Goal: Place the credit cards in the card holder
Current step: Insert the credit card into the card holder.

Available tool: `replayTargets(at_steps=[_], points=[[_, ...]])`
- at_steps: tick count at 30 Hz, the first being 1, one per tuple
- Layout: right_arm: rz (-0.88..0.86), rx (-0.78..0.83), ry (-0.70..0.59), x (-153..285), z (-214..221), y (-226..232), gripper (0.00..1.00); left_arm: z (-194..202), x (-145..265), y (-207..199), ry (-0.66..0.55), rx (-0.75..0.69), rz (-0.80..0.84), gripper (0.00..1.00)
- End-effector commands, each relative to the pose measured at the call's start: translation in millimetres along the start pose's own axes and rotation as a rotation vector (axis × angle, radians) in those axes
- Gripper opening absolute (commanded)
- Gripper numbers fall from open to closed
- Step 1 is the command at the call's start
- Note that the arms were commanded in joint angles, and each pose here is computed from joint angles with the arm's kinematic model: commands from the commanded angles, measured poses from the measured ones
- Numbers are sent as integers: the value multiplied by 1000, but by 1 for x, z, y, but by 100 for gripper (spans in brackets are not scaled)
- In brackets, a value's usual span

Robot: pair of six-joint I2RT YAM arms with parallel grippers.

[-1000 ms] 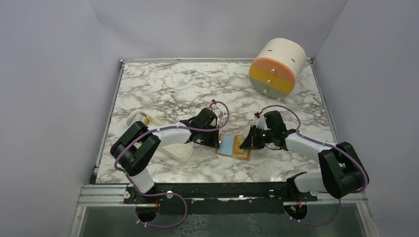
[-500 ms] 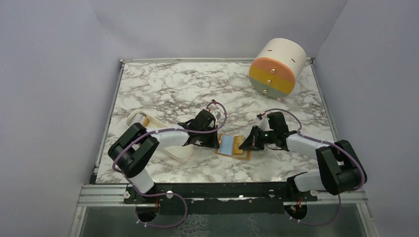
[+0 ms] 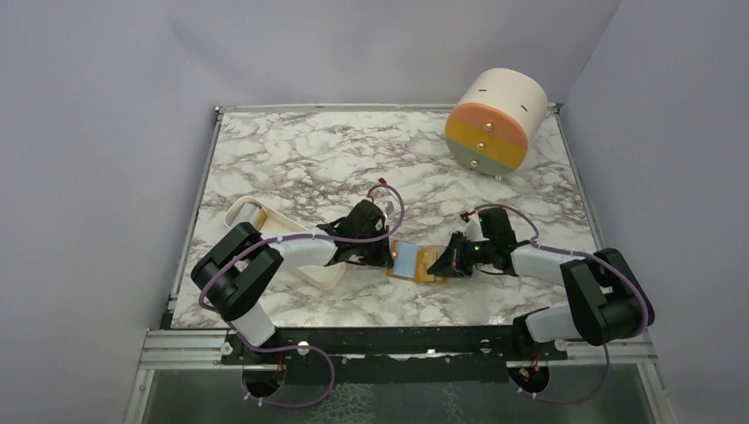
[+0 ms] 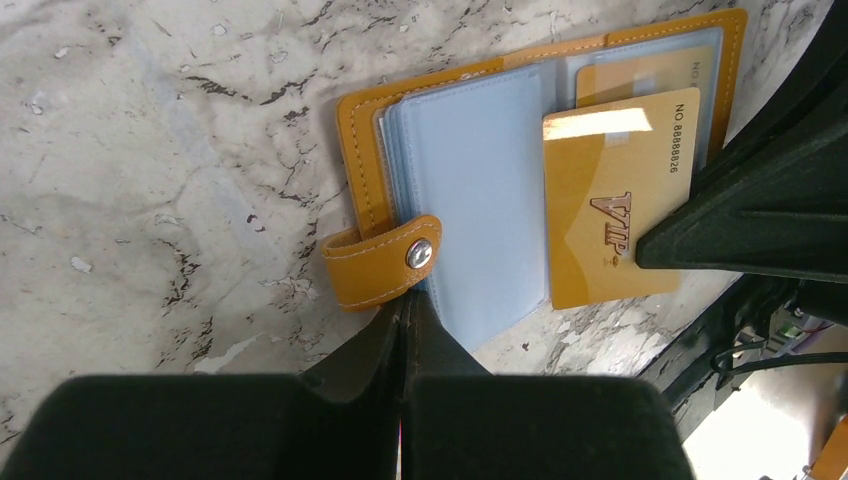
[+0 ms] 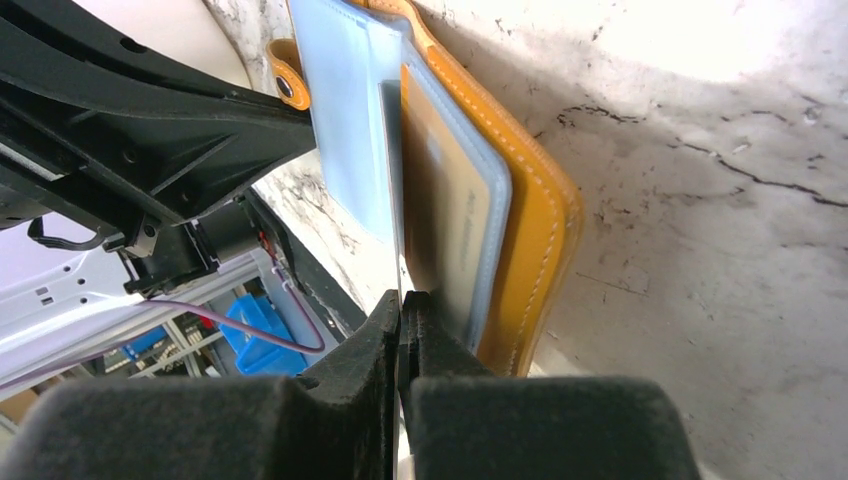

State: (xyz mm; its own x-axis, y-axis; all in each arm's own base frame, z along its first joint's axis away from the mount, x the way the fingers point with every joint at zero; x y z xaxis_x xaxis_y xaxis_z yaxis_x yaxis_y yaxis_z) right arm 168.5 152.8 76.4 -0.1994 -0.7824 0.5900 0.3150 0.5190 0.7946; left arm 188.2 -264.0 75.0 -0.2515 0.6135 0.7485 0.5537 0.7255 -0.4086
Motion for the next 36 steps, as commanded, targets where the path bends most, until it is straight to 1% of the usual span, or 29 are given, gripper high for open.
replayTargets(at_steps=[1, 11, 20, 36], points=[[-32, 34, 2, -2, -6, 4, 1, 29, -4, 2, 96, 11, -28, 0], [-25, 73, 11, -8, -12, 2, 1, 34, -7, 5, 113, 1, -32, 0], [-8, 104, -37, -8, -19, 3, 1, 37, -7, 5, 122, 4, -29, 0], [11, 108, -71, -11, -24, 0, 1, 41, -8, 3, 136, -7, -28, 0]])
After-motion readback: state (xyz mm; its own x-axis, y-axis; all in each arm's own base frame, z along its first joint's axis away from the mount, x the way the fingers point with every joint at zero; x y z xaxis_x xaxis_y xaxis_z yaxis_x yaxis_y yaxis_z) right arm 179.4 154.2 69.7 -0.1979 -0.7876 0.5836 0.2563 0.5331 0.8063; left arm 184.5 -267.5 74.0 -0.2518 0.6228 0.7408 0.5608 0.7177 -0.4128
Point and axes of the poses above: each gripper's point midway between its finger pads, its own x axis back along the fingers, its own y axis along the line the jaws close on, z = x × y, the point moved 7 cm from there along x, back along the fingers, and after that the axes turned 15 degrees about -x, right-handed, at the moved point
